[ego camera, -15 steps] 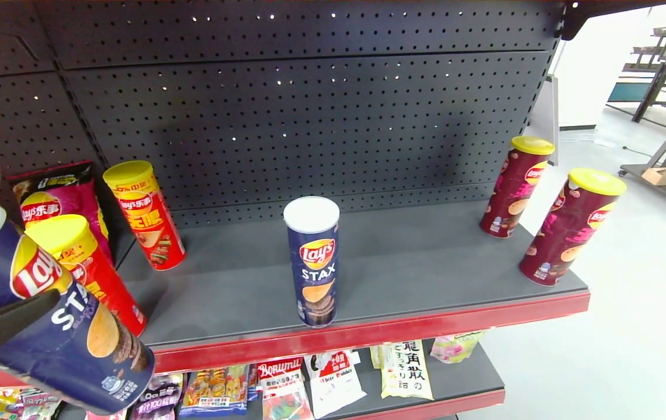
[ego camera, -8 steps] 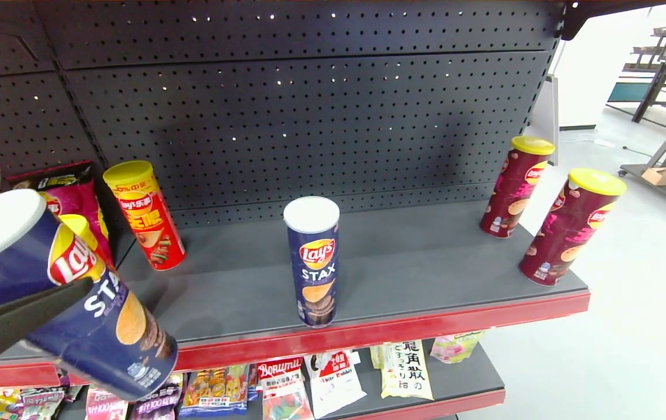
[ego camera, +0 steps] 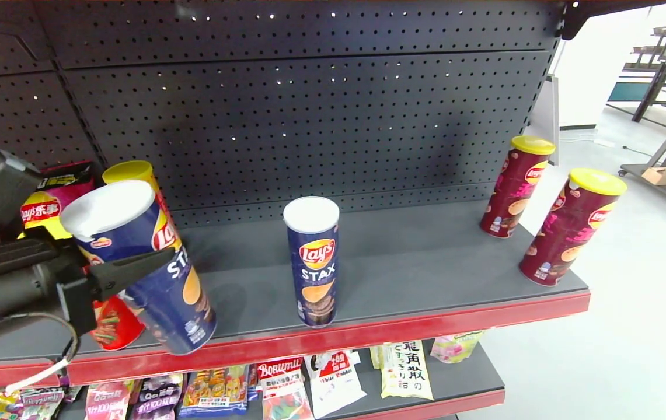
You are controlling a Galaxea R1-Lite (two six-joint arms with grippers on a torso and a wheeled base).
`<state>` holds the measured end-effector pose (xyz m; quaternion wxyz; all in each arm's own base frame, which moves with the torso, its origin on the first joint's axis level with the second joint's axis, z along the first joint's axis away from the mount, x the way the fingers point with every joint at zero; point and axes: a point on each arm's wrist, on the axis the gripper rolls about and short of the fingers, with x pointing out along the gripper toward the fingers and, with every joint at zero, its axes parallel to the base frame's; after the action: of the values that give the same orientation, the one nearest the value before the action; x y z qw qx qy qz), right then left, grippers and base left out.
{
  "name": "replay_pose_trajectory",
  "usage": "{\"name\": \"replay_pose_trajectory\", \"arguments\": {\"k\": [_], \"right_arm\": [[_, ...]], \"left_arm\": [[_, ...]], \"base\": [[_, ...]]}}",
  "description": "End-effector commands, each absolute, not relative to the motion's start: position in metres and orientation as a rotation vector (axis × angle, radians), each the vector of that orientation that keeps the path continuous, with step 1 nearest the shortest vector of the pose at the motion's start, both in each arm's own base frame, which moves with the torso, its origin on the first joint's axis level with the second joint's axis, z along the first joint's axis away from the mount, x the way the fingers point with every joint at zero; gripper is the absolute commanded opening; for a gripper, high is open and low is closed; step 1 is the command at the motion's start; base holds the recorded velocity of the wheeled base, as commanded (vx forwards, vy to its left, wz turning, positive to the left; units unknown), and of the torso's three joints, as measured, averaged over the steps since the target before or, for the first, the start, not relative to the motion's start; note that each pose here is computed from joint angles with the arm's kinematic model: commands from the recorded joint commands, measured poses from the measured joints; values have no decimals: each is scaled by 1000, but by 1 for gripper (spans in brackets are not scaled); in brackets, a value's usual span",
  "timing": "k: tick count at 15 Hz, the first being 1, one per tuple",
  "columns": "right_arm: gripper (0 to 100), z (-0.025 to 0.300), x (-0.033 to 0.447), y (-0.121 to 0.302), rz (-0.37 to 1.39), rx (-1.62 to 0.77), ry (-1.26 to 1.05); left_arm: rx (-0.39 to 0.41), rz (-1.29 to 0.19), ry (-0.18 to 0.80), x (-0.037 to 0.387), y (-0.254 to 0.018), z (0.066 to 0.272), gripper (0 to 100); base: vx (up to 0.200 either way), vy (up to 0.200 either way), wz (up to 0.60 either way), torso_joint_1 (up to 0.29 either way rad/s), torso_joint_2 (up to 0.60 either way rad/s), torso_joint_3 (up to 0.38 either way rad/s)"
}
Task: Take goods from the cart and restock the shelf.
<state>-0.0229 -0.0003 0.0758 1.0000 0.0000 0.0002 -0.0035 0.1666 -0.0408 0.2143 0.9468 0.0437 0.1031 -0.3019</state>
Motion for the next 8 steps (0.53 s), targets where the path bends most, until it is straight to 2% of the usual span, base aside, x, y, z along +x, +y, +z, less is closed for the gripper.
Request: {"name": "replay_pose_trajectory", "arguments": {"k": [1, 5, 8], "right_arm": [[100, 76, -23, 0, -6, 0, 0], [100, 76, -23, 0, -6, 0, 0], [100, 76, -23, 0, -6, 0, 0]], "left_arm": [[95, -634, 257, 209, -56, 197, 0], [100, -636, 254, 249, -71, 197, 0], [117, -599, 180, 299, -95, 200, 0]], "base": [[0, 0, 0, 0, 0, 0], [0, 0, 0, 0, 0, 0], [0, 0, 0, 0, 0, 0]]}}
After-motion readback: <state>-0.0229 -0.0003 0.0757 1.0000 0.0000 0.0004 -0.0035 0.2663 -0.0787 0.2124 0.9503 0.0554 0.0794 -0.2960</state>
